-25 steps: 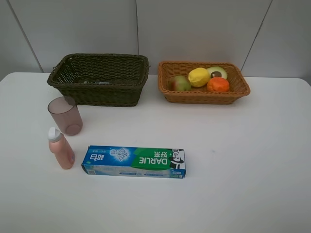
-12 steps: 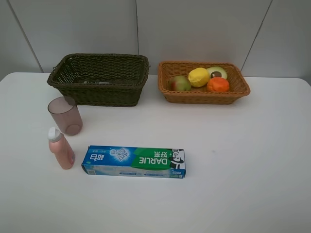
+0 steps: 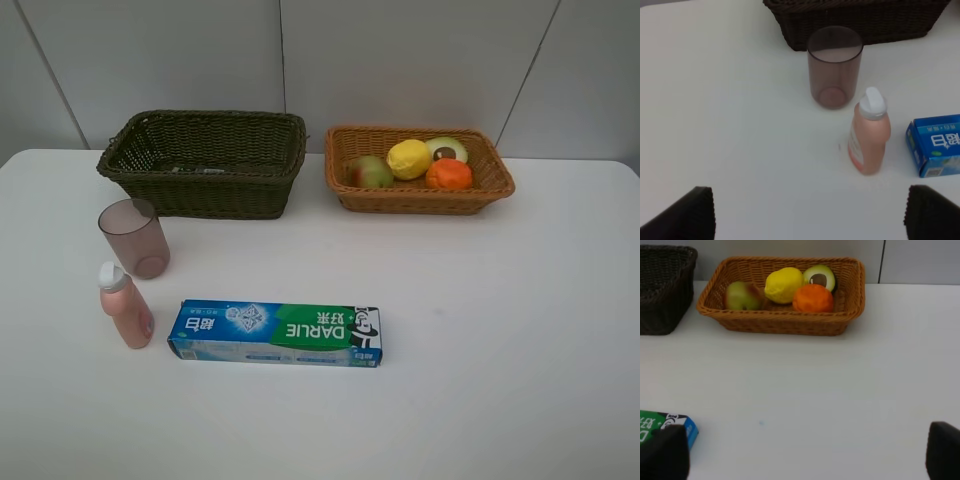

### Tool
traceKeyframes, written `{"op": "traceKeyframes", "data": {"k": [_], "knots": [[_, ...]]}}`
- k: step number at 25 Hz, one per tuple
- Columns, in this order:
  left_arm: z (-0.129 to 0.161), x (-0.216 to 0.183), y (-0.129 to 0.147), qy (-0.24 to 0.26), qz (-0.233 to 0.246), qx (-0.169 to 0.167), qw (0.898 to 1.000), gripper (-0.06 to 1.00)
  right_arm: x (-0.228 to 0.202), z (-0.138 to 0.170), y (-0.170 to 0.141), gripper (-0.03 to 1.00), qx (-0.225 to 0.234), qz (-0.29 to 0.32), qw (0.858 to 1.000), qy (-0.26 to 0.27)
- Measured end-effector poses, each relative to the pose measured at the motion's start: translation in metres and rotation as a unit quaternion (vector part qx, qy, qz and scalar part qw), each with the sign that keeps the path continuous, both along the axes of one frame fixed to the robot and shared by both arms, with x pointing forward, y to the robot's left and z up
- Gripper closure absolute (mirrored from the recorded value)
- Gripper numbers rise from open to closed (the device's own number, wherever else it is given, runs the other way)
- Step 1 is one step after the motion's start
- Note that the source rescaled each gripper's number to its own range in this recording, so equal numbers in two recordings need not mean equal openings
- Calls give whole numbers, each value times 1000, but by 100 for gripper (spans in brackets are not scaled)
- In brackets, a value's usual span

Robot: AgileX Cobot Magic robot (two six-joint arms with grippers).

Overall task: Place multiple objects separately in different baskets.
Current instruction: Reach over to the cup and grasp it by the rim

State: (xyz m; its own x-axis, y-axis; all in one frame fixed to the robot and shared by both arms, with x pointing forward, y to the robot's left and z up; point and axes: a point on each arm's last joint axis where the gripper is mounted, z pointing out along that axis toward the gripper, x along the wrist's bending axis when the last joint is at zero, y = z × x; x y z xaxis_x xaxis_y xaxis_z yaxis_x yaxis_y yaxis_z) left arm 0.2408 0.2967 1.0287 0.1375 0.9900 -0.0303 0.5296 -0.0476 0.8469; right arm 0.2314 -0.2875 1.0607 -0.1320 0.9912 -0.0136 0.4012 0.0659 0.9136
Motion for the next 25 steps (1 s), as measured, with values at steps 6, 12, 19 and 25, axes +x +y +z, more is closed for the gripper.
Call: {"op": "traceKeyframes", "data": {"k": [6,12,19,25], "knots": [[0,0,0,0,0,0,1000,-5,0,0,0,-3,0,0,1000,0],[0,0,0,0,0,0,1000,-5,0,0,0,-3,0,0,1000,0],[0,0,0,0,0,0,1000,-5,0,0,0,-3,0,0,1000,0],[0,0,0,0,0,0,1000,-5,0,0,0,-3,0,0,1000,0]]}}
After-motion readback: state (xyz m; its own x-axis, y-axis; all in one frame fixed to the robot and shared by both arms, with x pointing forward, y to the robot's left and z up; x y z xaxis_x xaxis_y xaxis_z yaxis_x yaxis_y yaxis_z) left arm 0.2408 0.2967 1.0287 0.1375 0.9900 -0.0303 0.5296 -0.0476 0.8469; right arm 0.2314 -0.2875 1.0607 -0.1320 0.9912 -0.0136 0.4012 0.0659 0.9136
